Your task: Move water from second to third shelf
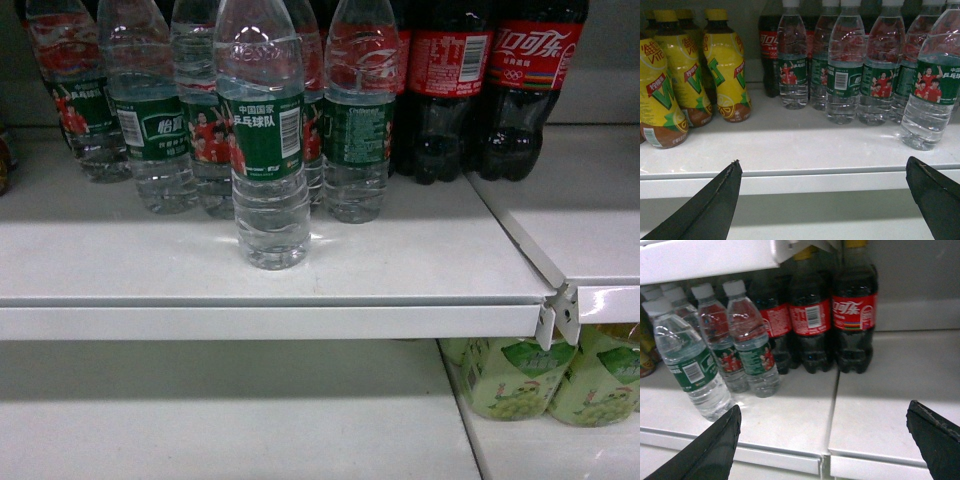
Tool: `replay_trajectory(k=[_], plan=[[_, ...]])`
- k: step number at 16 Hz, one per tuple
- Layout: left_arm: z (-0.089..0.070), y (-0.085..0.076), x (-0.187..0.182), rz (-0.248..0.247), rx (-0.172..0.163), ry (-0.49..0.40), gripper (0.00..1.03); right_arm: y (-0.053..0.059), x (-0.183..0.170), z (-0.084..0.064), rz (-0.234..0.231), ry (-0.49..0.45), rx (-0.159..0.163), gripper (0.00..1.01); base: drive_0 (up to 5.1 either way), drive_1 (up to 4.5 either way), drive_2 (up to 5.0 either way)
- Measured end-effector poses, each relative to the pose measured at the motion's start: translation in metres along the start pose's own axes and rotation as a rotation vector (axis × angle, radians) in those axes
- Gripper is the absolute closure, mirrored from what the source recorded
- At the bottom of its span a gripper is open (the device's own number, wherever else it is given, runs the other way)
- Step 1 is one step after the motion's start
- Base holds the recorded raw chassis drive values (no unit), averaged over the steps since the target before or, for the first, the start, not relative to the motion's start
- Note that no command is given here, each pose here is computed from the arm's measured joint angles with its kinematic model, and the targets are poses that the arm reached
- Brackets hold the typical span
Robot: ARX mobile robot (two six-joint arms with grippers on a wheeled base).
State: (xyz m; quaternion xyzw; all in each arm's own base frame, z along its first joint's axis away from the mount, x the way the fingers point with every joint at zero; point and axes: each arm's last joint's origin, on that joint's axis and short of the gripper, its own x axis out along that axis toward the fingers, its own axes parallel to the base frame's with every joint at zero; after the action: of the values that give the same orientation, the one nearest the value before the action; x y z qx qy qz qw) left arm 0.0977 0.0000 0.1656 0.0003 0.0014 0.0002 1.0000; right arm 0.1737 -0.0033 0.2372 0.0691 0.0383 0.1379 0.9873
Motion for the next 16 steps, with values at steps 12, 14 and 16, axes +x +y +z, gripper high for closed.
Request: replay_trajectory(k=[12,14,16], plan=[[0.000,0.000,0.000,0.000,0.000,0.000,0.05,0.151,0.124,-0.060,0.437,0.173,-0.152,0.03,0.0,0.00,0.0],[0.000,0.000,0.000,0.000,0.000,0.000,0.05,0.156,0.136,-0.058,0.419,0.184,-0.149,0.03,0.0,0.00,0.0],[0.000,0.000,0.000,0.000,0.000,0.000,0.05,0.160,0.150,-0.056,0.405,0.196,-0.120,0.03,0.0,0.00,0.0]])
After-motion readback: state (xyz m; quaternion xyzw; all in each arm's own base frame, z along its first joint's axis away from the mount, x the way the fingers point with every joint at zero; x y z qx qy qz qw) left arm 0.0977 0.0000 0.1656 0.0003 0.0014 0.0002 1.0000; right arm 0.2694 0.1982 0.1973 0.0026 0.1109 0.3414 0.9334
